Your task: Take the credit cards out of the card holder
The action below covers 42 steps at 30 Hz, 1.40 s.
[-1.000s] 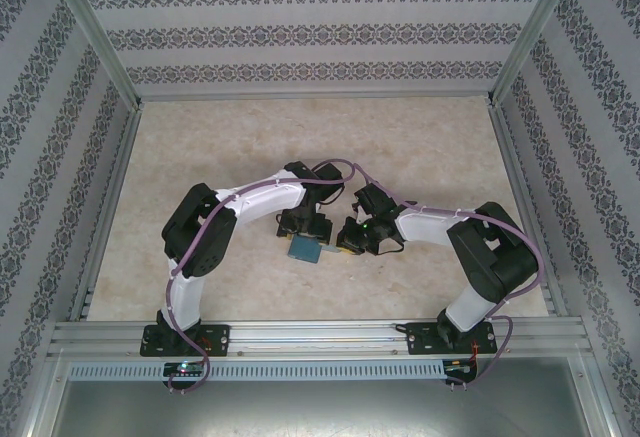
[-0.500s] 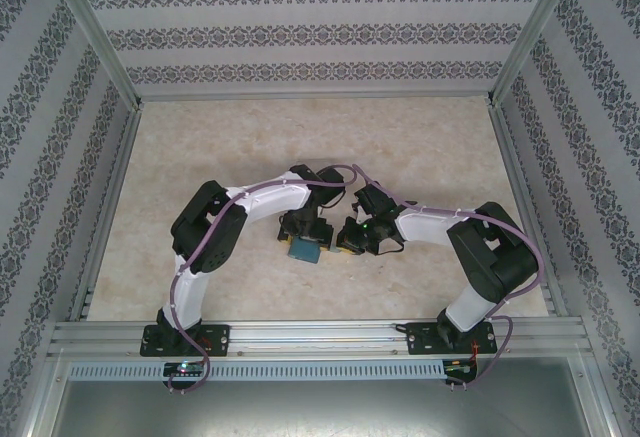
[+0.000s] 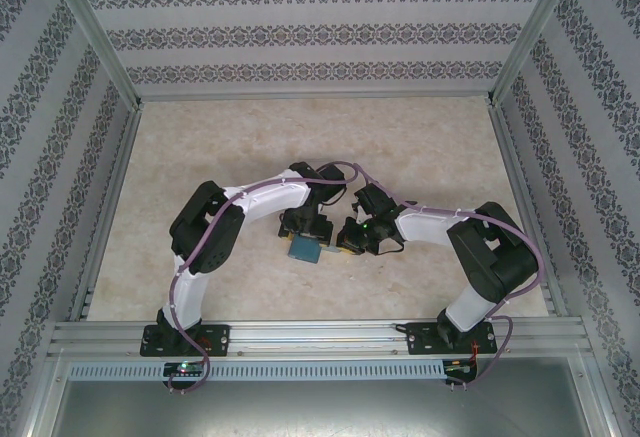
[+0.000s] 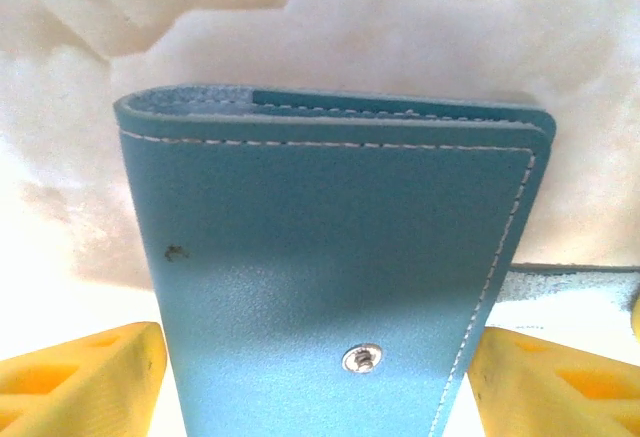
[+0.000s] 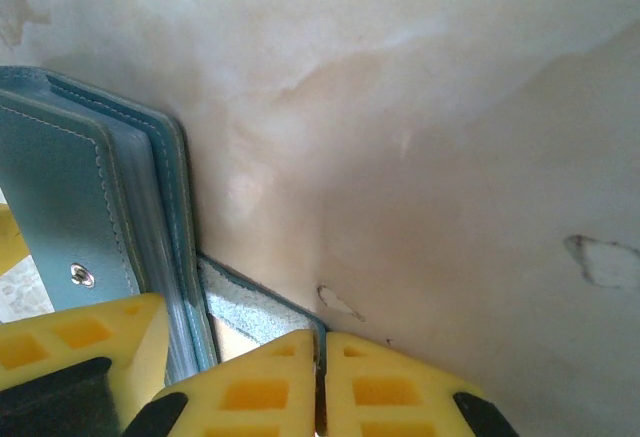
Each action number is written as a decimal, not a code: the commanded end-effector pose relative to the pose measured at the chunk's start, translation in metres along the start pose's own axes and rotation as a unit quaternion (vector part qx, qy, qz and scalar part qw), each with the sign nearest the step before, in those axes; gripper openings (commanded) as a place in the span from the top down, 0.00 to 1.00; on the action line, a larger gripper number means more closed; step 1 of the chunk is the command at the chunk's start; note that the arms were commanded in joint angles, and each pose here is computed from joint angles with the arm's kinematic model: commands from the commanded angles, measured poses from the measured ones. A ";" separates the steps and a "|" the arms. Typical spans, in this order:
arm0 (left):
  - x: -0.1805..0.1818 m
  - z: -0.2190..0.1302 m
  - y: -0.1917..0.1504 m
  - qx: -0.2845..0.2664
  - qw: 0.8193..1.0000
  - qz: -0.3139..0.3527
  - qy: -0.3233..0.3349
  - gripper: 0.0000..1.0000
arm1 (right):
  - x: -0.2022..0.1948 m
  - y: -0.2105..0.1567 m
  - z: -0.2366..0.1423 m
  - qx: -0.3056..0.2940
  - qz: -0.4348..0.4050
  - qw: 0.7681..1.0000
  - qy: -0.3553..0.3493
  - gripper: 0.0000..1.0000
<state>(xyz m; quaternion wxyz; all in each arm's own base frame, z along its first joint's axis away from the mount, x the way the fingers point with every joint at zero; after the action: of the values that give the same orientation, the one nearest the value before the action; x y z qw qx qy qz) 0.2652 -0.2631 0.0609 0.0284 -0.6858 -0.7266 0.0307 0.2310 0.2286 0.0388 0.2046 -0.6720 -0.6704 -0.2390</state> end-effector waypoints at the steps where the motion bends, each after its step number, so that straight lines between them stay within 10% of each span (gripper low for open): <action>1: 0.006 -0.019 -0.003 -0.012 1.000 0.012 0.010 0.22 | -0.019 -0.003 0.006 0.005 0.008 0.999 -0.035 0.91; 23: 0.028 -0.049 0.001 -0.047 0.998 0.005 0.033 0.29 | -0.020 -0.003 0.004 0.004 0.005 0.999 -0.044 0.91; 42: 0.050 -0.058 0.010 -0.062 0.998 -0.020 -0.003 0.63 | -0.017 -0.001 -0.005 0.002 0.002 0.998 -0.057 0.91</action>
<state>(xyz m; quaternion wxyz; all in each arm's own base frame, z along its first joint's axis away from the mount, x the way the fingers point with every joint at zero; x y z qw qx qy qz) 0.2755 -0.2197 0.1133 -0.0066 -0.6726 -0.7399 -0.0145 0.2323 0.2265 0.0397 0.1947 -0.6714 -0.6766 -0.2311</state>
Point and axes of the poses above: each hand's point on the last joint's axis, 136 mm out from that joint toward the fingers, its own z axis out along the fingers, its own x axis along the line the jaws close on, y = z × x, the point moved 3 cm from there along -z, back along the fingers, and after that the axes turned 12 degrees about -z, right-handed, at the moved point
